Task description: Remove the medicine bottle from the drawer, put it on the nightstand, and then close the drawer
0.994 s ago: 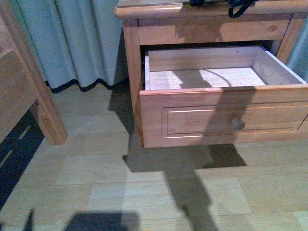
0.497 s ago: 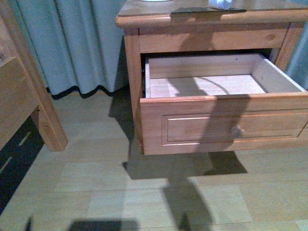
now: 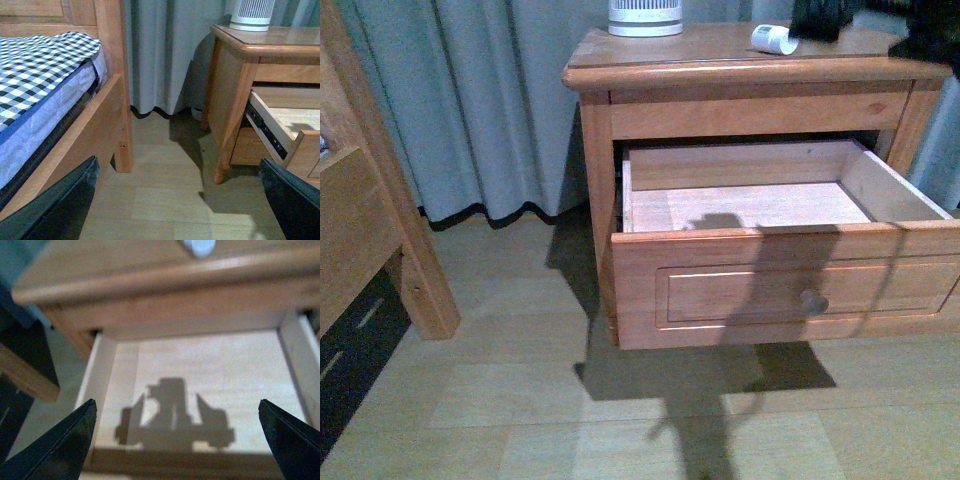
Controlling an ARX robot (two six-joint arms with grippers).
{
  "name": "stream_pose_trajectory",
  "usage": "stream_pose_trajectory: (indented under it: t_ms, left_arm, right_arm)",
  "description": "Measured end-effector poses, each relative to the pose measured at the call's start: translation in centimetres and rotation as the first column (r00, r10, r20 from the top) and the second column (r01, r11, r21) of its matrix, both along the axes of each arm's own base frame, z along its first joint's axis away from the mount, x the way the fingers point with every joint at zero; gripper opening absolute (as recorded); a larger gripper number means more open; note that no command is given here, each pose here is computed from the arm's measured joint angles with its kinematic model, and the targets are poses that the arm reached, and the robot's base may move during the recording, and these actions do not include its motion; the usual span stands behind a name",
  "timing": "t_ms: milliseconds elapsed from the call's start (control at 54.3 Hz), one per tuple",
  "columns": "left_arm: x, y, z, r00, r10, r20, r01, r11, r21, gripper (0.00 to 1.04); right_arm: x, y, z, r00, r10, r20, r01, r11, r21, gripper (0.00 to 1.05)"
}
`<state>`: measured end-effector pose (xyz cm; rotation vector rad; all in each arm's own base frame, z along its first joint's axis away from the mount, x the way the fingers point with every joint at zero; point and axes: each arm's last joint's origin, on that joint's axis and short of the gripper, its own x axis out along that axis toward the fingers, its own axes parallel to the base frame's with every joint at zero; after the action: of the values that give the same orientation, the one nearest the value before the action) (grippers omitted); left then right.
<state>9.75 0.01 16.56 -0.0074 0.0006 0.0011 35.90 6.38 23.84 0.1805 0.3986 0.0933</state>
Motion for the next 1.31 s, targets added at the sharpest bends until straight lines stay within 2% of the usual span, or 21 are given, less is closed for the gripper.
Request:
stream_pose_trajectory:
  t_ms: [74, 221, 405, 663, 1031, 1307]
  left_arm:
    - [0.0, 0.0, 0.0, 1.000, 0.000, 0.000, 0.000, 1.000, 0.000, 0.98]
    - [0.0, 0.0, 0.0, 1.000, 0.000, 0.000, 0.000, 1.000, 0.000, 0.98]
    - [0.0, 0.0, 0.0, 1.000, 0.000, 0.000, 0.000, 1.000, 0.000, 0.98]
    - [0.0, 0.0, 0.0, 1.000, 0.000, 0.000, 0.000, 1.000, 0.000, 0.98]
    - [0.0, 0.0, 0.0, 1.000, 0.000, 0.000, 0.000, 1.000, 0.000, 0.98]
    - [0.0, 0.0, 0.0, 1.000, 0.000, 0.000, 0.000, 1.000, 0.000, 0.98]
  right_arm:
    - [-2.6, -0.4, -5.5, 0.994, -0.024, -0.109, 0.022, 1.000, -0.018, 0.97]
    - [-5.5, -1.1, -11.6, 0.985, -0.084, -0.153, 0.069, 0.993, -0.100, 0.74]
    - [-6.5, -1.4, -15.5, 0.982, -0.114, -0.151, 0.089, 0.983, -0.160, 0.45]
    - [-3.7, -1.5, -17.4, 0.991, -0.136, -0.018, 0.128, 0.961, -0.243, 0.04]
    - [4.1, -2.1, -18.3, 0.981, -0.164, 0.108, 0.192, 0.921, -0.340, 0.03]
    - [9.9, -1.7, -18.8, 0.978, -0.149, 0.148, 0.196, 0.901, -0.386, 0.03]
